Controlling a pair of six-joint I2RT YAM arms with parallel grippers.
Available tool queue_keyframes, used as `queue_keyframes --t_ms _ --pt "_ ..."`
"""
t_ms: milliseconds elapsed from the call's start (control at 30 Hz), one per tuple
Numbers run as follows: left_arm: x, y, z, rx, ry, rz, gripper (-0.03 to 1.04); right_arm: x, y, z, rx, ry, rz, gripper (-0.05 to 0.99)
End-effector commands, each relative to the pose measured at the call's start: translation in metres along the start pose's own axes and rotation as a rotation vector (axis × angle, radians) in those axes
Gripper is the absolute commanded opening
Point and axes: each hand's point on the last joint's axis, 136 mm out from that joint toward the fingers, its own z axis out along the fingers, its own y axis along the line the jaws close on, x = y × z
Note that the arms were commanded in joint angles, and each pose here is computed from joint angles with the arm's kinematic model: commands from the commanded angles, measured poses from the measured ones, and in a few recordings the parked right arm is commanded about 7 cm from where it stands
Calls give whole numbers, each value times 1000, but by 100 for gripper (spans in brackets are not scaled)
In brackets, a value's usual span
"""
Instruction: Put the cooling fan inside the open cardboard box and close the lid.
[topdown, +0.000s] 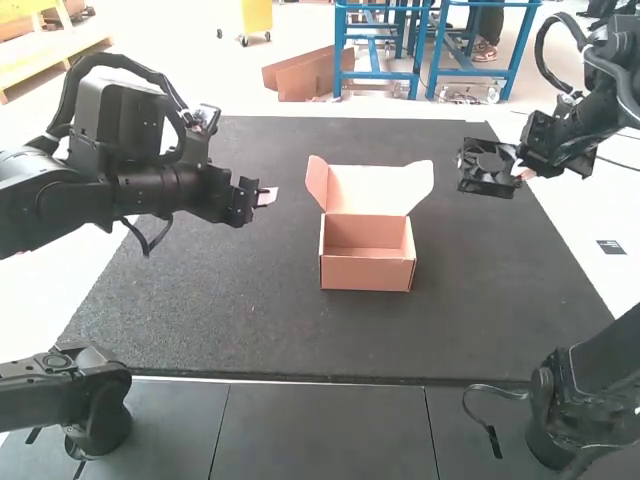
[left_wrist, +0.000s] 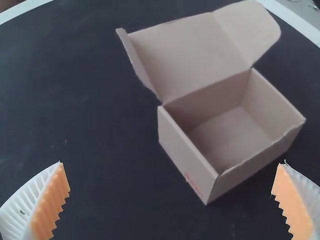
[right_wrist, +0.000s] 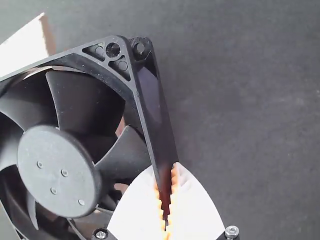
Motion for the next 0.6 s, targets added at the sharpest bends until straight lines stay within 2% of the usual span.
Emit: queue_keyframes --t_ms 0,267,567 --pt "2 4 2 -8 1 -17 96 12 32 -11 -79 5 38 -2" --pt "4 4 3 -9 3 -14 96 46 90 -11 -156 64 -57 -2" --pt "4 2 1 -4 4 -2 96 74 113 15 -146 138 -122 -2"
